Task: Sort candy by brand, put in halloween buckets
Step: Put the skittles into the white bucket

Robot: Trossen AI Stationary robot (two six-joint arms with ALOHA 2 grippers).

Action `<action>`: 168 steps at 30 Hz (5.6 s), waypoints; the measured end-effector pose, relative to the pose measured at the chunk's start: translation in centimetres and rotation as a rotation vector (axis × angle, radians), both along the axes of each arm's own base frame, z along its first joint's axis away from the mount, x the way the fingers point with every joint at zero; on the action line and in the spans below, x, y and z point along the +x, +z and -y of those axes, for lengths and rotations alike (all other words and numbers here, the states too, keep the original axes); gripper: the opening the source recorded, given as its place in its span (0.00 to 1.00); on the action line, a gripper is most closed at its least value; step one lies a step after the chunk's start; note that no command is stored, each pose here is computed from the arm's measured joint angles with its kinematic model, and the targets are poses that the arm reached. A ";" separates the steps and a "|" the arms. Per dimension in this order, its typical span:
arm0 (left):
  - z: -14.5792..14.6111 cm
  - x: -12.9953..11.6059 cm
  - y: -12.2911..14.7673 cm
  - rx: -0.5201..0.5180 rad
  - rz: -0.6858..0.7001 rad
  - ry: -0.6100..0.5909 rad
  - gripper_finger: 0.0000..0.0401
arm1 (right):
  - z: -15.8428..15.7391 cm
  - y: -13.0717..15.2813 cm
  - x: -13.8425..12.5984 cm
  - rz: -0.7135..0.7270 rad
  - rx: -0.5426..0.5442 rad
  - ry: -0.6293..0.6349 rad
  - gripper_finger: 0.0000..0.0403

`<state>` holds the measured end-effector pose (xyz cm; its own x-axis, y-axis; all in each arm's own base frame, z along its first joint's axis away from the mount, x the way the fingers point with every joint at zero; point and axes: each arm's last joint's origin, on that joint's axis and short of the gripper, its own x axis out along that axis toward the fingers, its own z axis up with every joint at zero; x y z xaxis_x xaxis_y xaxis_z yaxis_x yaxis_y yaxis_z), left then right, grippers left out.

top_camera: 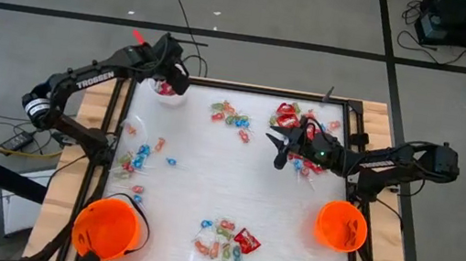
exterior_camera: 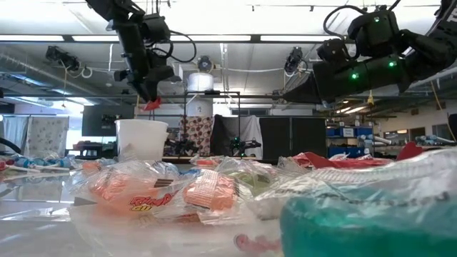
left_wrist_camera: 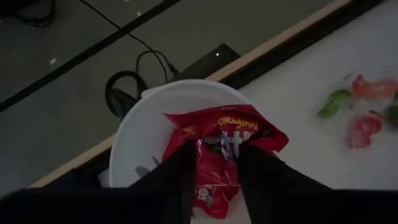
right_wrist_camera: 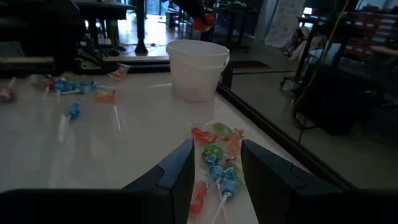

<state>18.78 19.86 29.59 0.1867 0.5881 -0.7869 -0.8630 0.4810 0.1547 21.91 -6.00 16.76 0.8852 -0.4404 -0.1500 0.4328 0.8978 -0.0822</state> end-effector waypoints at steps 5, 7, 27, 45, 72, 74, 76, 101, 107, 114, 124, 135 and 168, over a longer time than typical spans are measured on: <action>0.1 -0.1 -0.1 -0.004 -0.018 0.000 0.35 | 0.0 -0.2 0.0 0.018 0.074 -0.009 0.36; 0.1 -0.1 -0.2 -0.007 -0.037 -0.015 0.35 | 0.0 -0.5 -0.1 -0.021 0.080 -0.014 0.36; 0.0 -0.6 -0.9 -0.007 -0.192 -0.006 0.61 | -1.8 -1.7 0.0 -0.112 0.173 0.030 0.36; 0.1 0.2 -1.1 0.091 -0.288 -0.019 0.69 | -2.0 -1.5 0.0 -0.101 0.154 0.018 0.36; 0.0 -0.2 -1.0 0.023 -0.127 0.003 0.62 | -2.3 -1.5 0.1 -0.100 0.152 0.064 0.36; 0.1 -0.1 -1.0 0.019 -0.108 -0.003 0.61 | -2.3 -1.5 0.1 -0.101 0.152 0.067 0.36; 0.6 0.6 -0.7 0.013 -0.054 -0.062 0.61 | -2.3 -1.5 0.1 -0.102 0.148 0.063 0.36; 6.3 7.0 -4.2 0.117 0.173 -0.490 0.60 | 10.4 1.0 1.6 -0.634 0.491 -0.469 0.36; 6.5 6.7 -6.0 0.105 0.202 -0.479 0.60 | 14.2 0.5 2.8 -0.670 0.518 -0.474 0.36; 6.6 6.4 -7.2 0.100 0.200 -0.478 0.60 | 17.6 -0.9 3.4 -0.841 0.569 -0.488 0.36; 6.6 6.6 -7.1 0.126 0.238 -0.484 0.60 | 19.5 -1.1 3.1 -0.876 0.620 -0.382 0.13; 7.6 7.8 -6.5 0.170 0.319 -0.592 0.60 | 17.3 2.7 4.3 -0.708 0.630 -0.088 0.01; 13.4 13.5 -7.6 0.605 0.252 -1.115 0.20 | 5.0 9.5 10.1 -0.490 0.404 0.487 0.01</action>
